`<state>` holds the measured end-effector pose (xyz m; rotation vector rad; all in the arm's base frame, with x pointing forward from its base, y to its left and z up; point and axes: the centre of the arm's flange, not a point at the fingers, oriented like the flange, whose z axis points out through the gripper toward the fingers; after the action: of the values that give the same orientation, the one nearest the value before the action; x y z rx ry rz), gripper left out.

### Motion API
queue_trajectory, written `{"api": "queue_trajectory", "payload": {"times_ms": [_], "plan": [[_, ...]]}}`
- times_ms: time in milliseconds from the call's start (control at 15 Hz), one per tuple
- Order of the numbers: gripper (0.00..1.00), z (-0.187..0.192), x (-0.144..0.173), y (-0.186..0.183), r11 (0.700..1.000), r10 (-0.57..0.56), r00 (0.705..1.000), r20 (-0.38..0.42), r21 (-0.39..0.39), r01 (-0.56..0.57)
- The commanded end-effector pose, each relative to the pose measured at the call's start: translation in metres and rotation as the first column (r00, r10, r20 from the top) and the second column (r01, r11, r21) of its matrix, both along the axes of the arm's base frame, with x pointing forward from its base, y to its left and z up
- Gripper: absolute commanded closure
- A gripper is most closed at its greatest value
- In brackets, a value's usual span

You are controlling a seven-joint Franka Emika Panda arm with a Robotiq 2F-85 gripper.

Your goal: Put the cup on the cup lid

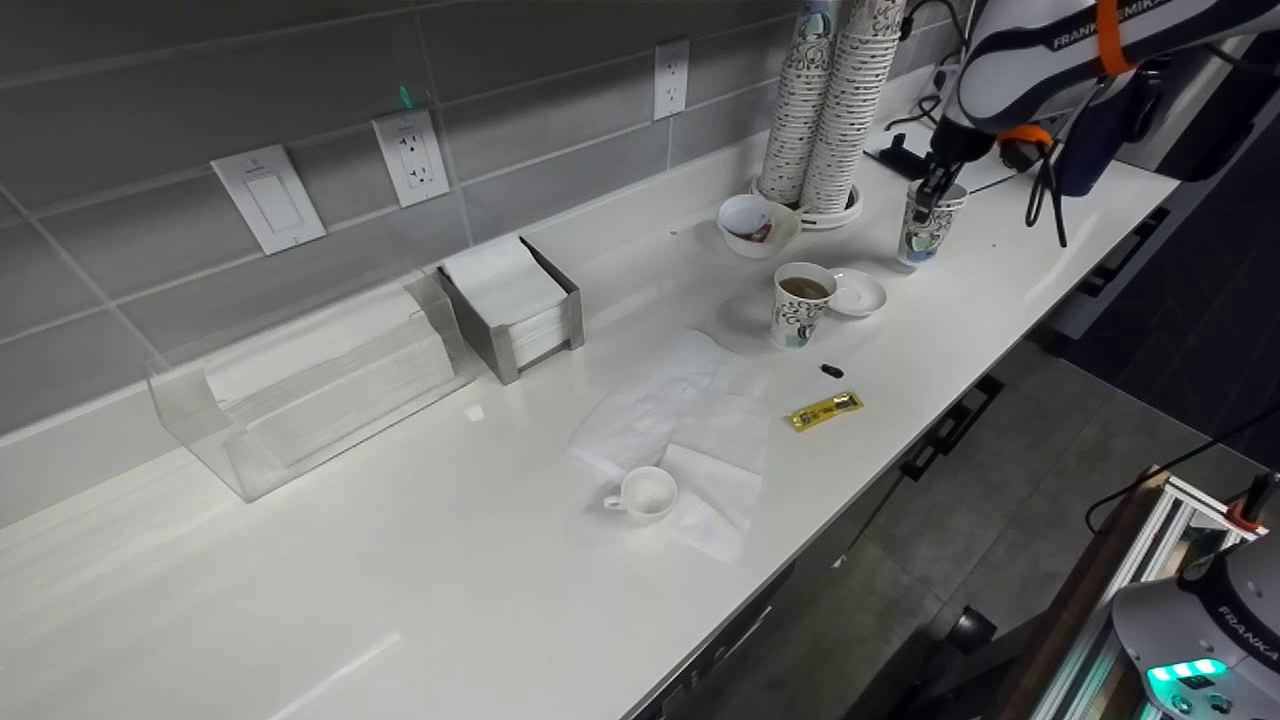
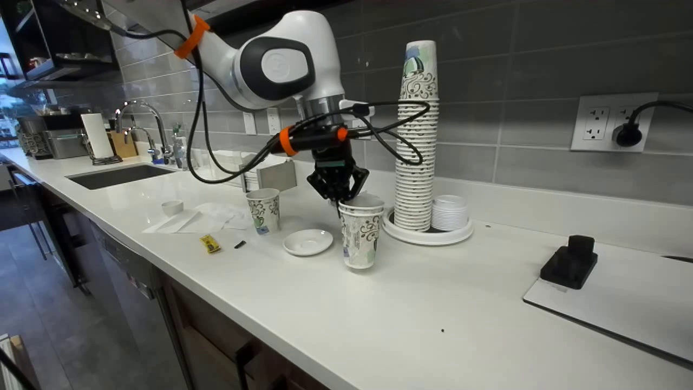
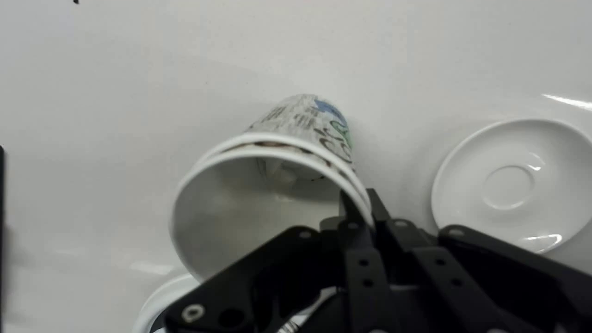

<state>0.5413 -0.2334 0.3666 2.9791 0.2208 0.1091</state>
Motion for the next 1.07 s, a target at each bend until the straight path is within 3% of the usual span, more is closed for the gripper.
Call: {"api": "queue_trajectory", "payload": {"times_ms": [0,200,467,600,800,1000], "plan": [[0.99,0.034,-0.029,0.009,0.998,0.044,0.999,0.011,0.044,-0.045],[0.99,0.057,-0.057,0.022,0.986,0.111,0.993,0.038,0.118,-0.115],[0.99,0.068,-0.096,0.054,0.941,0.172,0.982,0.084,0.282,-0.189],[0.99,0.064,-0.111,0.075,0.922,0.204,0.971,0.126,0.308,-0.234],[0.99,0.054,-0.119,0.111,0.921,0.239,0.945,0.223,0.257,-0.294],[0.99,0.046,-0.115,0.146,0.920,0.314,0.901,0.300,0.139,-0.367]]}}
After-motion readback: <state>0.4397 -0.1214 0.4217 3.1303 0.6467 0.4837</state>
